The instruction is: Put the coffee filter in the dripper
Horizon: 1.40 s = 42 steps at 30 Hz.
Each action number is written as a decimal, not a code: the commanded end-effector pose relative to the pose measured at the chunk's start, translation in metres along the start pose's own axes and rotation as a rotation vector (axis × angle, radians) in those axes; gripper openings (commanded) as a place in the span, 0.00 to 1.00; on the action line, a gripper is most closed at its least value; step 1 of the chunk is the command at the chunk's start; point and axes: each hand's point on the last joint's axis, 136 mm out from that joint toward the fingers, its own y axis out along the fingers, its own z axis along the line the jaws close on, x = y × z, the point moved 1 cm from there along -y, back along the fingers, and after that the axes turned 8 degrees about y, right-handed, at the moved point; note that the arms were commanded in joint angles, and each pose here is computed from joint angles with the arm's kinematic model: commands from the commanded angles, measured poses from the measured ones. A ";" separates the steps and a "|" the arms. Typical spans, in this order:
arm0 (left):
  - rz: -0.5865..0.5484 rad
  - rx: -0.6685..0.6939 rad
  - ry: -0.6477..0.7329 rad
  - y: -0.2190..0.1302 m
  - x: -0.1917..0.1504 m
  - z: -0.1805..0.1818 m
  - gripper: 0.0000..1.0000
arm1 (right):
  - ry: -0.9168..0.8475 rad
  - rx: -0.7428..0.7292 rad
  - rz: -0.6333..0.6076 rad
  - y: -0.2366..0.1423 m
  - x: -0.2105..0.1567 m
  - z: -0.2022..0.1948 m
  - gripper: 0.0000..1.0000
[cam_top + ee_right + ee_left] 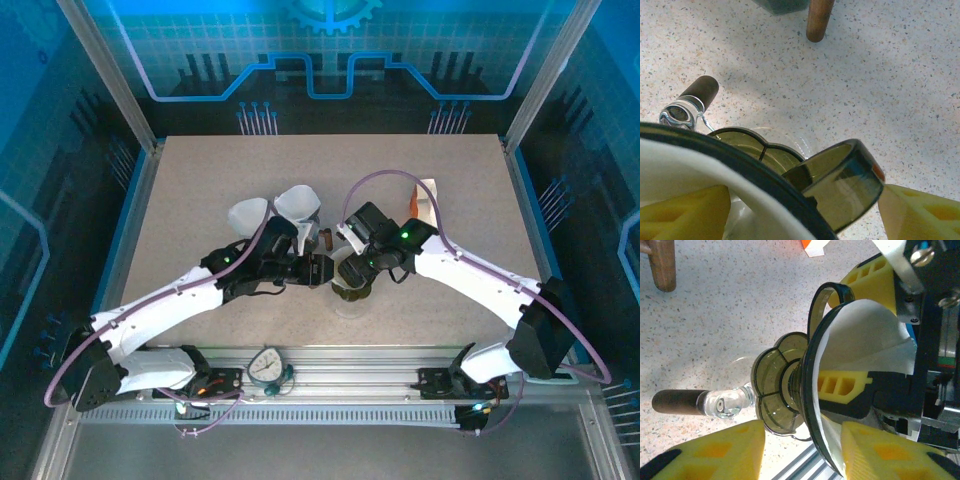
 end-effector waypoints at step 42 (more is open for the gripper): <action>0.015 -0.014 -0.006 0.004 -0.003 -0.001 0.37 | 0.236 0.095 -0.225 -0.058 -0.005 -0.023 0.64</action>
